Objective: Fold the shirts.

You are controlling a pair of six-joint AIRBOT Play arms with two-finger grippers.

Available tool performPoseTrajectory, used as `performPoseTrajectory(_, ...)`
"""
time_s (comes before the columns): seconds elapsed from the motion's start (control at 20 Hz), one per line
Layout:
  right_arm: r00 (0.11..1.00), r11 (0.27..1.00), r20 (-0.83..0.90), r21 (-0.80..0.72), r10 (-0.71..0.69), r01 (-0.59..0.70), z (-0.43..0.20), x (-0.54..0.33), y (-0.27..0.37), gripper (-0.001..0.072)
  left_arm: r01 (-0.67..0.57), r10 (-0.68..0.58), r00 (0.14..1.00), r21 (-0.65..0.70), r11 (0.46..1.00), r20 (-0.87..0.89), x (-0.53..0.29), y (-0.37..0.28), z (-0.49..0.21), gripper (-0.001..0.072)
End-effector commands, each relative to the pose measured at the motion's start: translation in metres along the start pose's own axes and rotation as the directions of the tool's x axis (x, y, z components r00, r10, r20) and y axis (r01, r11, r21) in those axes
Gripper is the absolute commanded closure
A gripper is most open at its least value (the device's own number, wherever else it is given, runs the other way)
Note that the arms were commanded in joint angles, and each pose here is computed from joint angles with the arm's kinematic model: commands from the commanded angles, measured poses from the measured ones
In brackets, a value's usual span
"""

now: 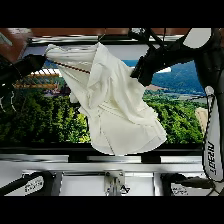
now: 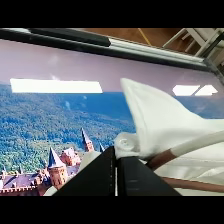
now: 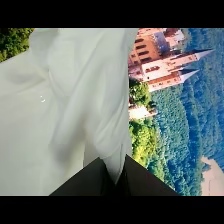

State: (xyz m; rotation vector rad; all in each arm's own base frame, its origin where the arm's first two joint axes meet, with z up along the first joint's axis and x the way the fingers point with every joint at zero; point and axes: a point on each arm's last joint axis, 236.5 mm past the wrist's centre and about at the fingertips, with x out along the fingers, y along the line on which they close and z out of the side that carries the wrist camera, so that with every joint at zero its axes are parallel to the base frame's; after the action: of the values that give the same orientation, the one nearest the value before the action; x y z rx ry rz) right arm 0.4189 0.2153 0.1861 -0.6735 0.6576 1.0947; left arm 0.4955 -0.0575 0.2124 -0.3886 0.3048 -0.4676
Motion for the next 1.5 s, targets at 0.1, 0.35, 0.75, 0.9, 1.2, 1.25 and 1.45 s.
performPoseTrajectory(0.1,0.992,0.993,-0.065,-0.034,-0.112,0.110,-0.015,-0.003,-0.026,0.0642,0.060,-0.046,0.990,0.102,0.993,-0.133,-0.006,-0.012,-0.024,0.0662)
performPoseTrajectory(0.35,0.975,0.977,-0.097,-0.095,-0.202,0.193,-0.023,-0.007,-0.048,0.0641,0.073,-0.033,0.988,0.271,0.960,-0.148,-0.016,-0.027,0.006,0.0662)
performPoseTrajectory(0.75,0.975,0.986,-0.178,-0.128,-0.131,0.109,-0.041,-0.008,-0.030,0.0641,0.017,-0.004,0.999,0.316,0.949,-0.043,-0.020,-0.031,0.051,0.0662)
performPoseTrajectory(0.9,0.970,0.977,-0.165,-0.143,-0.180,0.157,-0.037,-0.017,-0.037,0.0641,-0.002,0.024,0.998,0.333,0.943,-0.061,-0.020,-0.025,0.047,0.0662)
performPoseTrajectory(1.2,0.960,0.960,-0.136,-0.172,-0.247,0.222,-0.024,-0.047,-0.034,0.0641,-0.048,0.088,0.992,0.354,0.934,-0.096,-0.019,-0.008,0.038,0.0662)
performPoseTrajectory(1.25,0.965,0.961,-0.110,-0.170,-0.239,0.219,-0.017,-0.050,-0.030,0.0641,-0.053,0.096,0.990,0.352,0.935,-0.106,-0.018,-0.004,0.035,0.0662)
performPoseTrajectory(1.45,0.954,0.952,-0.127,-0.182,-0.271,0.246,-0.020,-0.061,-0.032,0.0641,-0.054,0.100,0.988,0.346,0.937,-0.115,-0.015,0.000,0.031,0.0662)
